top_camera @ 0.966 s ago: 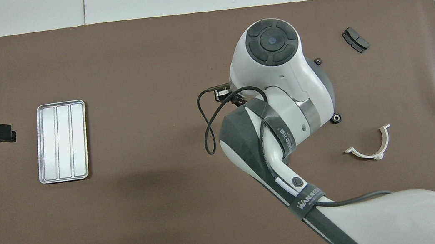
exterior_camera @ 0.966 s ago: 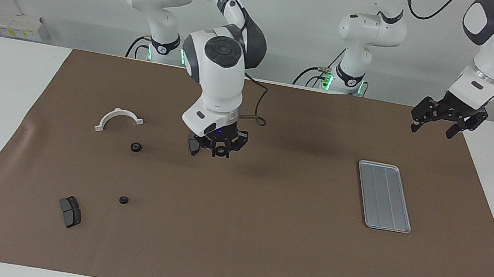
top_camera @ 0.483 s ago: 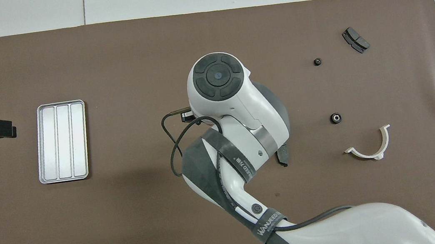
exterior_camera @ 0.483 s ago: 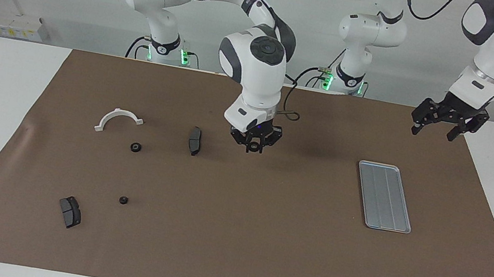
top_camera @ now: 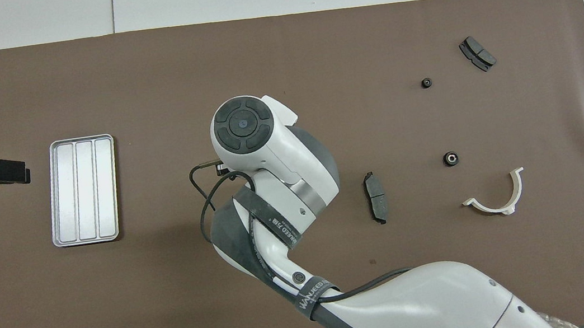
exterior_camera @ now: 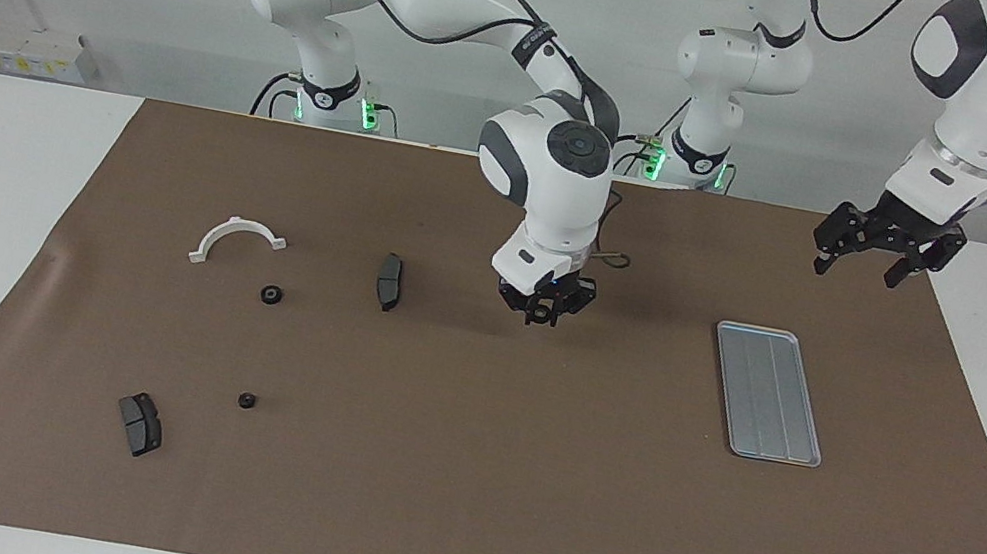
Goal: Pick bearing gear from pile to tray
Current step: 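Carry the bearing with the right gripper toward the table's middle, then set the bearing down mid-table while the left gripper approaches it, then grasp the bearing with the left gripper while the right gripper withdraws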
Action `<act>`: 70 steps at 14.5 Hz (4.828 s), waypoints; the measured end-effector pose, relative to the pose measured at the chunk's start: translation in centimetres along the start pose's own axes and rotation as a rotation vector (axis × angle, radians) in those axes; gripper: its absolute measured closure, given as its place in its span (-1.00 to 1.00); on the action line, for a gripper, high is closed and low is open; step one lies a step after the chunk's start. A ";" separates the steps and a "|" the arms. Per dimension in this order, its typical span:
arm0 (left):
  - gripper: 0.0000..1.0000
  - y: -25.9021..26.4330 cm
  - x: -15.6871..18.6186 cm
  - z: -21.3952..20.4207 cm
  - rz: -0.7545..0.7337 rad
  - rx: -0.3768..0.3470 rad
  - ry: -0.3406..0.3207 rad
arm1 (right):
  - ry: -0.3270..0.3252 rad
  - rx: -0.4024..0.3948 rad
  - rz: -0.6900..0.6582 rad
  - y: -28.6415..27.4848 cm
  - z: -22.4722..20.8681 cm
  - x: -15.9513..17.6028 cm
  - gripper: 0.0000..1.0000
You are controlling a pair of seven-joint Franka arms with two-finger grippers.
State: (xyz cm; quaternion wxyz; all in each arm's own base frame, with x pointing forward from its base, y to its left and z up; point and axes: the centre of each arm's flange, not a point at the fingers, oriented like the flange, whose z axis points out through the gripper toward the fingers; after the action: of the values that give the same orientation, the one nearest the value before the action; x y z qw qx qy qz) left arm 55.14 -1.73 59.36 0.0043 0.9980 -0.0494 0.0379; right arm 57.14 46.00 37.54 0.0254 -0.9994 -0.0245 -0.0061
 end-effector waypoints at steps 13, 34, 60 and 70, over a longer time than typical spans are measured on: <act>-1.00 1.1 0.4 0.4 0.020 0.000 0.028 | 0.003 0.001 -0.003 -0.7 5.9 -1.2 0.30; -1.00 8.3 2.4 4.1 0.026 -0.016 0.049 | 0.029 0.007 0.042 2.4 5.9 0.2 -0.28; -0.87 35.7 -1.7 29.0 -0.081 0.010 0.004 | 0.077 -0.030 0.040 38.7 -3.1 11.2 -0.22; -0.34 37.0 -3.9 30.2 -0.124 0.021 -0.017 | 0.109 -0.039 -0.074 42.7 3.5 10.5 -0.17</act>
State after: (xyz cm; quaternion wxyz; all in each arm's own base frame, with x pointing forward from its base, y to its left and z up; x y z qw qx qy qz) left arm 49.92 -38.51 29.10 -0.0042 0.9995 0.0131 0.0296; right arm 69.74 4.12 32.04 0.0071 -0.9963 -0.0597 -0.0620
